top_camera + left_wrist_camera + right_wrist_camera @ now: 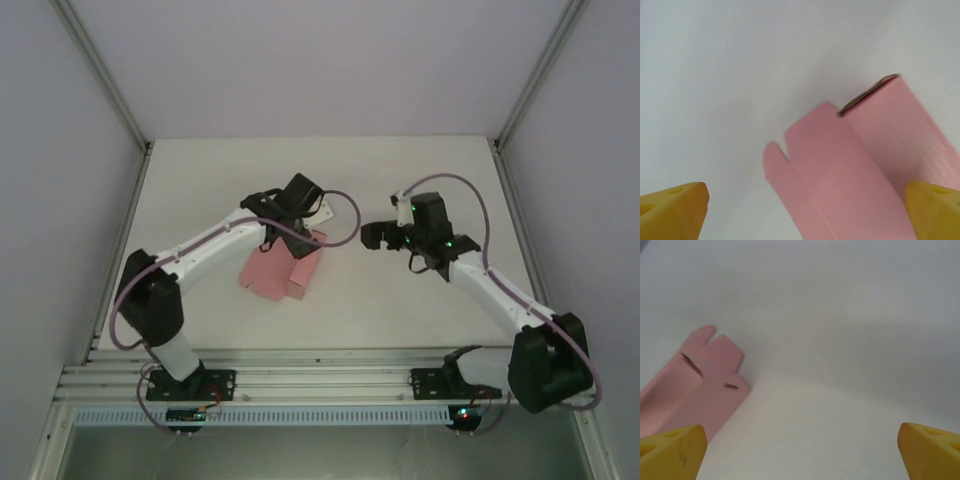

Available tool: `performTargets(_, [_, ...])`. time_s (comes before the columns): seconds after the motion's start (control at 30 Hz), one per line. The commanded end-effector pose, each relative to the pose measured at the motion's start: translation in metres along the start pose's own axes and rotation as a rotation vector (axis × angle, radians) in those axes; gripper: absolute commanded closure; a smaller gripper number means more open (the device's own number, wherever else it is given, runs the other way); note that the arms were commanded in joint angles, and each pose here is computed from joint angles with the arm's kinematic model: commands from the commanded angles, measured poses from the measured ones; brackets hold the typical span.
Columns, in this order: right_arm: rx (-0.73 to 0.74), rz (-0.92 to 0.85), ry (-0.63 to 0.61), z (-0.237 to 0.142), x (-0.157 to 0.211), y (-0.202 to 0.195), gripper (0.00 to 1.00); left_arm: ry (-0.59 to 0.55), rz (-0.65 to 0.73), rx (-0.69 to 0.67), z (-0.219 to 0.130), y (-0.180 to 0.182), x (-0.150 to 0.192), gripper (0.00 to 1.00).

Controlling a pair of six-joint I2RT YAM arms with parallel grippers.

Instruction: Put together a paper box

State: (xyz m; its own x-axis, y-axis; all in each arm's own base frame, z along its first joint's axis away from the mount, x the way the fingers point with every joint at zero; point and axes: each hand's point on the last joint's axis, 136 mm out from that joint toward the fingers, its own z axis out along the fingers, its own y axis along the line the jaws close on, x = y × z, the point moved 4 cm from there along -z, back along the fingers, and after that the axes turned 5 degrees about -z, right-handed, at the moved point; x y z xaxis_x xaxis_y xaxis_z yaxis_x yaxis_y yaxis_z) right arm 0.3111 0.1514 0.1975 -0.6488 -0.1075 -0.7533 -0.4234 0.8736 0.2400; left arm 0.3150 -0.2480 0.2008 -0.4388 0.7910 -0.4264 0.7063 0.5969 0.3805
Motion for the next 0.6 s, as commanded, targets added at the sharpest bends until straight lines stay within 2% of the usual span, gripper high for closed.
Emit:
performTargets(0.0, [-0.018,-0.076,0.061,0.010,-0.019,0.020,0.00,-0.113,-0.258,-0.188,-0.029,0.030,0.001,0.00])
performTargets(0.07, [0.009,-0.101,0.123,0.020,-0.027,0.028,0.00,-0.172,-0.401,-0.247,-0.046,0.041,0.011,0.00])
performTargets(0.2, [0.010,-0.150,0.231,0.046,-0.041,0.054,0.02,-0.258,-0.648,-0.239,-0.074,0.053,0.042,0.00])
performTargets(0.37, [0.135,-0.235,0.442,0.077,-0.040,0.073,0.07,-0.288,-0.894,-0.232,-0.082,0.061,0.094,0.00])
performTargets(0.47, [0.169,-0.264,0.556,0.093,-0.030,0.083,0.09,-0.280,-0.994,-0.246,-0.078,0.066,0.122,0.00])
performTargets(0.57, [0.181,-0.287,0.601,0.110,-0.027,0.096,0.11,-0.278,-1.043,-0.220,-0.074,0.067,0.136,0.00])
